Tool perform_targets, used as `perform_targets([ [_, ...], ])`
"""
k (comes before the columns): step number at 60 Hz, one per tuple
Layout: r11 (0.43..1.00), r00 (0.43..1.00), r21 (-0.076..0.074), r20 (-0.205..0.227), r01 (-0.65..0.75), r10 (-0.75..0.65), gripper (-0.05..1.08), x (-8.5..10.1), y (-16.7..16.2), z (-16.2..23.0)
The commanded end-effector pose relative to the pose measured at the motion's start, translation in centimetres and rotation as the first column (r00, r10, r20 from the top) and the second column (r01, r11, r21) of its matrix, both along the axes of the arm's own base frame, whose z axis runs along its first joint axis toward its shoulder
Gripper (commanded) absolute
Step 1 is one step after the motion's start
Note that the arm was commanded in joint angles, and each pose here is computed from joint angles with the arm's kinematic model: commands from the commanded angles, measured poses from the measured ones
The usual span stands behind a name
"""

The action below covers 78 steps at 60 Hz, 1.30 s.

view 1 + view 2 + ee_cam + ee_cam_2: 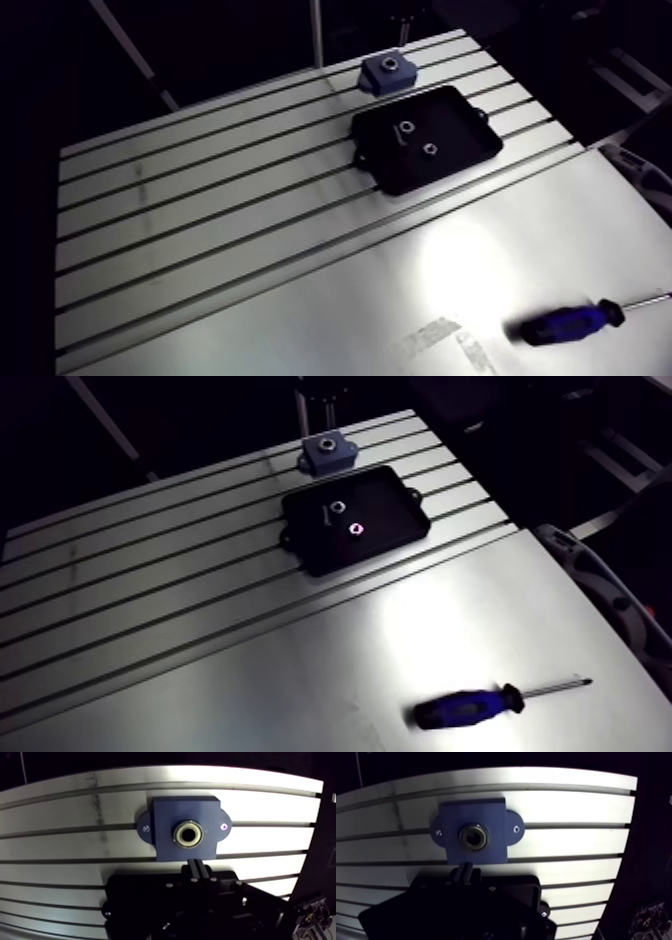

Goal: Pick up the bearing and press it into the housing until flush.

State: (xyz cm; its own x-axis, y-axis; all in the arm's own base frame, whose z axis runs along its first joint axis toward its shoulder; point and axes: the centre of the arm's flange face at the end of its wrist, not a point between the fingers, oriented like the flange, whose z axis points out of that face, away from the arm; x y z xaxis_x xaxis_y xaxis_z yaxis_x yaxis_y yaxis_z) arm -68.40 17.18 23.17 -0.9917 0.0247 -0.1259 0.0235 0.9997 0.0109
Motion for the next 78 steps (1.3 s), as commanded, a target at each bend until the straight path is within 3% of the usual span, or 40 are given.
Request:
perform_targets([
  [1, 1.0, 1.0, 0.0, 0.009, 0.002, -0.002, 1.08, -0.1, 0.1, -0.9],
  [13, 1.0, 1.0, 0.007, -0.012, 0.001, -0.001, 1.08, -0.5, 0.2, -2.1],
  [34, 1.0, 1.0, 0.001, -0.004, -0.003, 0.003, 1.08, -0.9, 0.1, -3.0],
  [78, 1.0, 1.0, 0.005, 0.004, -0.01, 0.01, 1.08, -1.3, -0.4, -4.0],
])
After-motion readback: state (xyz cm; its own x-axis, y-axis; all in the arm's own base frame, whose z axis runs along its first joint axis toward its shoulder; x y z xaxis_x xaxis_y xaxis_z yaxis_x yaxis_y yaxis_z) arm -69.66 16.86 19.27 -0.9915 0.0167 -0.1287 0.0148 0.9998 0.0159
